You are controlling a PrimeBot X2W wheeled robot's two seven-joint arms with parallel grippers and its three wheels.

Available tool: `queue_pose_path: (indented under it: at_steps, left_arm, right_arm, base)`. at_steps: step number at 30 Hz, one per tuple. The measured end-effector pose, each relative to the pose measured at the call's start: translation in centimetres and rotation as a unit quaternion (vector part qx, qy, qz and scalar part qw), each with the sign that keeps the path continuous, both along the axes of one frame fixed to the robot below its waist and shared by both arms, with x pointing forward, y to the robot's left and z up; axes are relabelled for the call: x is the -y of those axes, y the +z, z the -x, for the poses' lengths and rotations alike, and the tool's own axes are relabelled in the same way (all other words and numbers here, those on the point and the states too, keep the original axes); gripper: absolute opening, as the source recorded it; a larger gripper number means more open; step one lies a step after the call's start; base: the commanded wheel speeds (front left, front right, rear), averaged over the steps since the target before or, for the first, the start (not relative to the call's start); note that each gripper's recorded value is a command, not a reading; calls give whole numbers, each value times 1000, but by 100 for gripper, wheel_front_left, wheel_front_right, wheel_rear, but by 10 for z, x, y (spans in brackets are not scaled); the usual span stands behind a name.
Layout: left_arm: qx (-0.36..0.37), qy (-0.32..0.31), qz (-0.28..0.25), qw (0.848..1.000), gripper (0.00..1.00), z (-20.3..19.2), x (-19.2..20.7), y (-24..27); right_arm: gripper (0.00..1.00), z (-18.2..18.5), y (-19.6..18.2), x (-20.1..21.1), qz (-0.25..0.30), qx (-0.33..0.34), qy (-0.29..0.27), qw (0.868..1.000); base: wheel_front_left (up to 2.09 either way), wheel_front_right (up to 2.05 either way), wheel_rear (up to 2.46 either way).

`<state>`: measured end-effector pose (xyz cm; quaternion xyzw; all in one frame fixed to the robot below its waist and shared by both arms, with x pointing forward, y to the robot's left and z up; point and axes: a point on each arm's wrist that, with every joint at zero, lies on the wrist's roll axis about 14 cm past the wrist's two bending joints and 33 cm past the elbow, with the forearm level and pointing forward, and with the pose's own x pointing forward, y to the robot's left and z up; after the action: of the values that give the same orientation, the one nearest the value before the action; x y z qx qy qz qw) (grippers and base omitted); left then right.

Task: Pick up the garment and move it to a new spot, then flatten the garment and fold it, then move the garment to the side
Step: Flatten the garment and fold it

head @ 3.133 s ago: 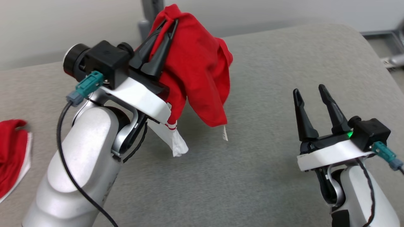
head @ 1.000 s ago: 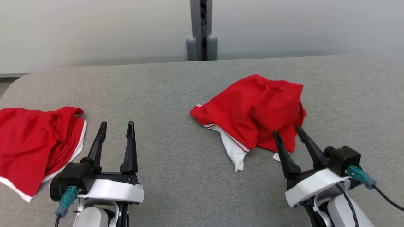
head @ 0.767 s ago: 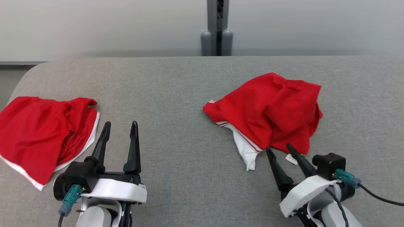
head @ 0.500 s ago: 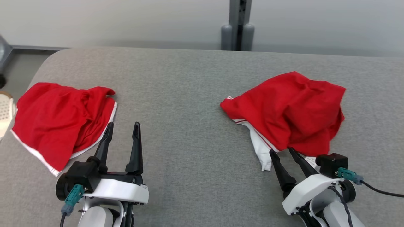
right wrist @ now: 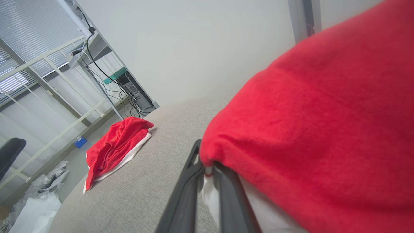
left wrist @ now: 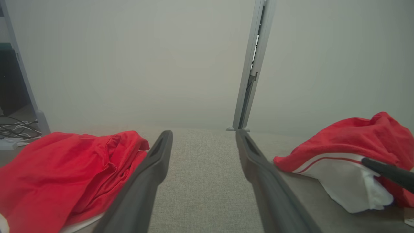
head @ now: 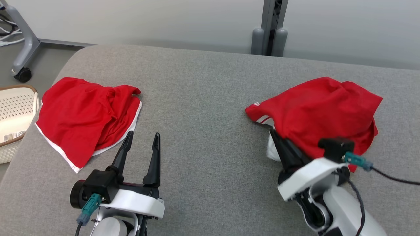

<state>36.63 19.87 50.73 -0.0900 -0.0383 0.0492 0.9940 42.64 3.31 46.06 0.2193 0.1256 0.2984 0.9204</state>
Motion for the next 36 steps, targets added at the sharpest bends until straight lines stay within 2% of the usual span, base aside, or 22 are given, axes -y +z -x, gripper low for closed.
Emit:
queue_pose_path:
  at_steps: [3,7,10,12,14,16,17,19,20,21,24,27,32,36]
  left_arm:
    - [7,-2,1,1000,100,2,1,4]
    - [16,0,2,1000,100,4,1,10]
    - [20,1,5,1000,100,7,1,14]
    - [21,7,5,1000,100,10,-2,14]
    - [18,12,5,1000,100,14,-4,12]
    - [16,16,6,1000,100,16,-7,11]
    - [15,20,6,1000,100,17,-9,10]
    - [12,21,6,1000,100,18,-10,9]
    - [11,22,6,1000,100,18,-10,8]
    - [10,23,7,1000,100,18,-10,7]
    - [8,22,8,1000,100,17,-10,6]
    - [6,16,9,1000,100,14,-6,5]
    - [11,-4,12,1000,100,5,5,7]
    - [21,-28,16,999,100,-3,20,12]
  right_arm:
    - [0,-8,44,-15,-45,47,15,998]
    - [0,-16,106,-27,-107,115,24,987]
    - [0,-16,132,-32,-135,140,30,980]
    - [0,-12,128,-38,-132,132,41,982]
    - [0,-8,109,-46,-101,116,58,986]
    - [0,-4,82,-51,-68,80,72,992]
    - [0,2,51,-53,-37,41,81,995]
    - [0,9,19,-53,9,4,96,995]
    - [46,12,5,-52,25,-15,99,995]
    - [100,13,-6,-50,37,-30,99,994]
    - [100,23,-35,-44,69,-81,102,989]
    - [100,27,-42,-39,76,-95,99,988]
    - [100,19,-33,-18,66,-81,63,992]
    - [100,8,-10,7,48,-46,23,998]
  base:
    - [0,0,0]
    - [0,0,0]
    - [0,0,0]
    - [0,0,0]
    - [0,0,0]
    - [0,0,0]
    - [0,0,0]
    - [0,0,0]
    - [0,0,0]
    - [0,0,0]
    - [0,0,0]
    - [0,0,0]
    - [0,0,0]
    - [0,0,0]
